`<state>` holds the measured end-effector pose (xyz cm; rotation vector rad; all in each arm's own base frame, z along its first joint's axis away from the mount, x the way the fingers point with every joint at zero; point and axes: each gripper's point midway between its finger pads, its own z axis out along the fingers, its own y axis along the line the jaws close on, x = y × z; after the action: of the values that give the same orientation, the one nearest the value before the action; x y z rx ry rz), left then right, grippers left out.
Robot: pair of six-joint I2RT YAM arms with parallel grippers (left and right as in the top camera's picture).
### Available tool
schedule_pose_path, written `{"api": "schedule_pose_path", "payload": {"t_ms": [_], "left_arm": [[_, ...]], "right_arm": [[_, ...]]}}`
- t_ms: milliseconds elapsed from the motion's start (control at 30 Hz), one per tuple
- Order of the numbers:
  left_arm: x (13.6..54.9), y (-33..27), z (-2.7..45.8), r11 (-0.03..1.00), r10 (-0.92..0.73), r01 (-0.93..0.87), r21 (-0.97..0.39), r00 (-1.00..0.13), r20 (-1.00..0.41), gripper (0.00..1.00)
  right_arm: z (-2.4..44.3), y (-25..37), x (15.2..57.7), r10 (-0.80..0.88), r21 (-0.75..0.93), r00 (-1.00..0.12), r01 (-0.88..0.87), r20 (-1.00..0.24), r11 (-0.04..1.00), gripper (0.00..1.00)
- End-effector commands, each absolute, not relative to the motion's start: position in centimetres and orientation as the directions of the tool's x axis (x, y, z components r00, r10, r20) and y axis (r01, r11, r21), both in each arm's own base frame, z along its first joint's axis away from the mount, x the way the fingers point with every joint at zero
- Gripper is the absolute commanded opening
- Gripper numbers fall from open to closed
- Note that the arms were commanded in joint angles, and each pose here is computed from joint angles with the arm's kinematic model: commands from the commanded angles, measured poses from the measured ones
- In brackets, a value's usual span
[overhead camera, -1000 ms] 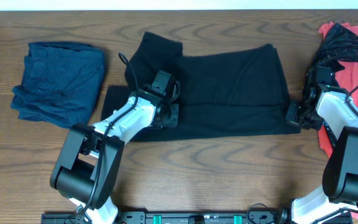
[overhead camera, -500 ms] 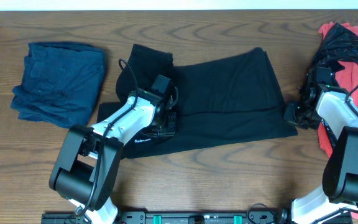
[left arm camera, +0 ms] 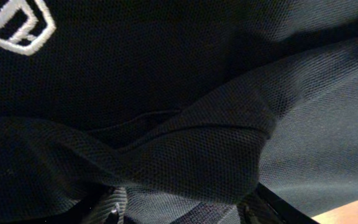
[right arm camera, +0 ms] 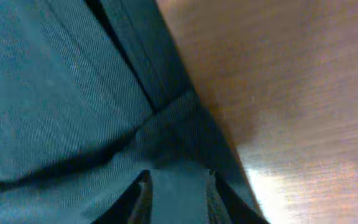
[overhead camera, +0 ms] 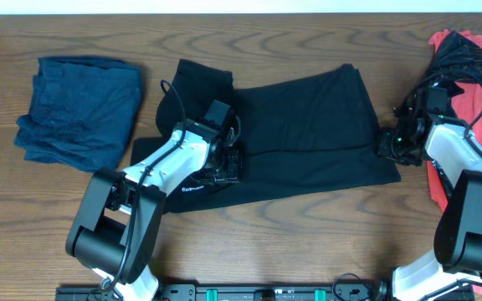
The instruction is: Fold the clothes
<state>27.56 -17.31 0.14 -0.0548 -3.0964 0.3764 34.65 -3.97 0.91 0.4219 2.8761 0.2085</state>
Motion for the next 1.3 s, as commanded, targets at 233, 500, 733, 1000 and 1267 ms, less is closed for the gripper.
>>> {"api": "schedule_pose_path", "payload": {"t_ms": [233, 500, 733, 1000, 1267], "left_arm": [[24.4, -15.1, -3.5, 0.989, 0.015, -0.007, -0.147, -0.989, 0.145, 0.59], [24.4, -15.1, -3.5, 0.989, 0.015, -0.007, -0.147, -0.989, 0.145, 0.59], [24.4, -15.1, -3.5, 0.989, 0.015, -0.007, -0.147, -0.989, 0.145, 0.59], [24.3, -15.1, -3.5, 0.989, 0.015, -0.007, -0.147, -0.989, 0.146, 0.59], [23.6, -14.8, -3.4, 0.991, 0.013, -0.011, -0.133, -0.984, 0.175, 0.59]], "right_arm": [[1.3, -3.9, 36.3, 0.287, 0.186, -0.911, 0.239, -0.296, 0.953, 0.17], [1.3, -3.9, 36.4, 0.285, 0.185, -0.911, 0.238, -0.299, 0.953, 0.01], [1.5, -3.6, 36.7, 0.283, 0.209, -0.908, 0.225, -0.31, 0.952, 0.04], [-1.0, -2.9, 34.4, 0.26, 0.213, -0.939, 0.213, -0.226, 0.954, 0.06], [-2.3, -8.3, 29.9, 0.367, -0.128, -0.919, 0.385, -0.143, 0.914, 0.01]]}}
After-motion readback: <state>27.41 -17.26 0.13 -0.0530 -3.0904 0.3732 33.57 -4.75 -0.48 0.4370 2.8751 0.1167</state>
